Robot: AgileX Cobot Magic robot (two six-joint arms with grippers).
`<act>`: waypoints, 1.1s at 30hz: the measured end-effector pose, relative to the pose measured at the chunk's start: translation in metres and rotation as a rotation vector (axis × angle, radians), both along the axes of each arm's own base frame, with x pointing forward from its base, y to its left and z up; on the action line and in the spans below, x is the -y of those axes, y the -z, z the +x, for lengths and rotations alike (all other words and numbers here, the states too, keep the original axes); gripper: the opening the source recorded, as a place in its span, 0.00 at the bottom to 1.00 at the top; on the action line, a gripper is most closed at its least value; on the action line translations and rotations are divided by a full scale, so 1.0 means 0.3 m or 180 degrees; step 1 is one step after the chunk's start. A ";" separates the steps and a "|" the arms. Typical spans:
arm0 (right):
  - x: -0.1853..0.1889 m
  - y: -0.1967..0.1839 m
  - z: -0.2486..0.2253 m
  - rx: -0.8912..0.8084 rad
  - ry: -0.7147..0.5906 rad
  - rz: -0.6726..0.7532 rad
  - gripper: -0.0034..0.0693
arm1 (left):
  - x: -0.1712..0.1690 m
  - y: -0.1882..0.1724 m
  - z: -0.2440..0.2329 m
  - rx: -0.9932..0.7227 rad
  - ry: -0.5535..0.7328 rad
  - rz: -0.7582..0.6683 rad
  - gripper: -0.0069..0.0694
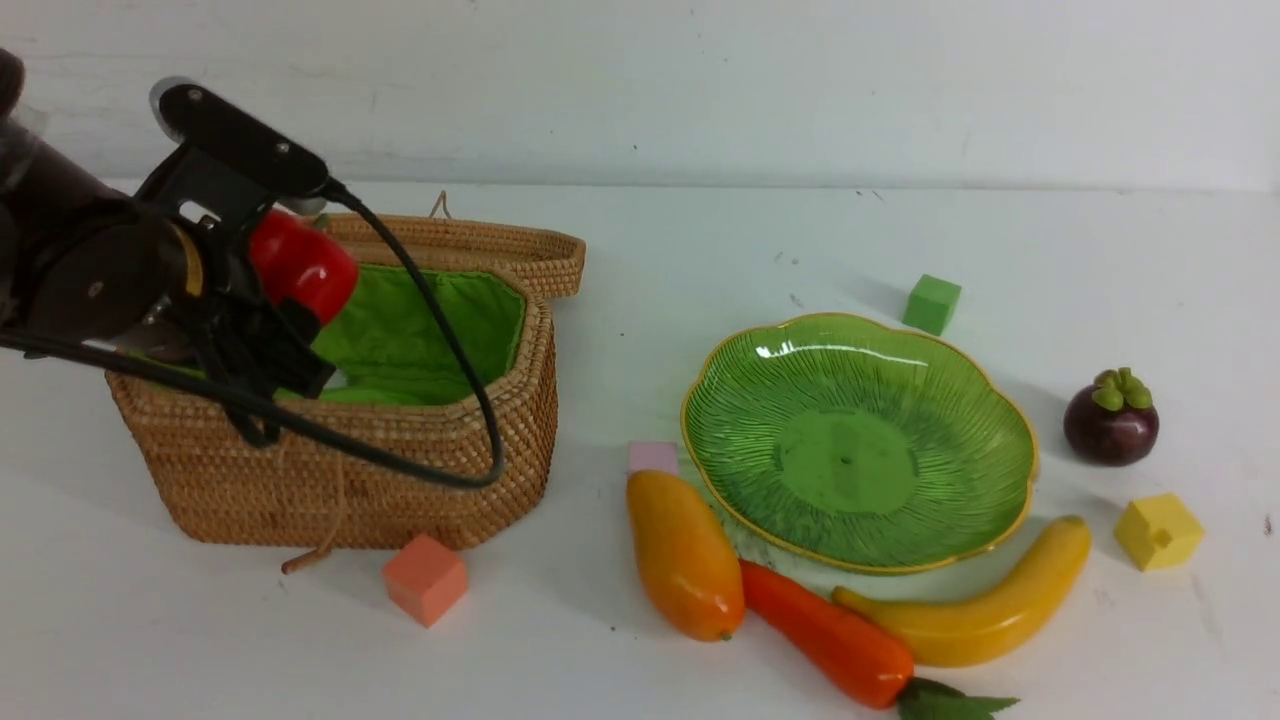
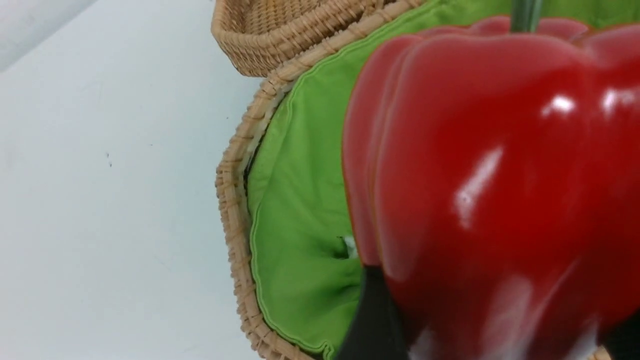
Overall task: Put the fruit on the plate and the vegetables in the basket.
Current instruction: Grab a mountain bell pepper with your left arm and put it into the left basket, then grab the mango with your left arm and place it on the right plate
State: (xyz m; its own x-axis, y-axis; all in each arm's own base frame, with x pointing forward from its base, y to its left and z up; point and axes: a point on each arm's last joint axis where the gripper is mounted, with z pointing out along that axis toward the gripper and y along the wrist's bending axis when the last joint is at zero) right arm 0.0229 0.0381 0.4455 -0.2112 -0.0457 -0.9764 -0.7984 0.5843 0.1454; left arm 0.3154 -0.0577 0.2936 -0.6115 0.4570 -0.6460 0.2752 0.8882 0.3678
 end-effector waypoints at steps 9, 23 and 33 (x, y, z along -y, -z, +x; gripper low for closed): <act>0.000 0.003 0.000 -0.0019 -0.0002 -0.0026 0.24 | -0.005 -0.044 -0.027 0.0112 -0.0026 -0.0078 0.96; 0.001 0.012 -0.002 -0.0077 -0.0009 -0.0108 0.24 | 0.174 -0.101 -0.166 -0.0242 0.0023 -0.1176 0.45; 0.000 0.025 -0.010 -0.0260 -0.0061 -0.0141 0.25 | 0.385 -0.077 -0.325 -0.1025 0.0481 -0.1536 0.07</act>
State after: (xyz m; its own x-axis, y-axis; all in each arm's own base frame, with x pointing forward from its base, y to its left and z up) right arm 0.0200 0.0382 0.4382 -0.2888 -0.0932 -0.9528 -0.7960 0.5764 0.1849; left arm 0.2178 -0.1733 0.3168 -0.7620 0.2553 -0.5951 0.4423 0.8765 -0.1903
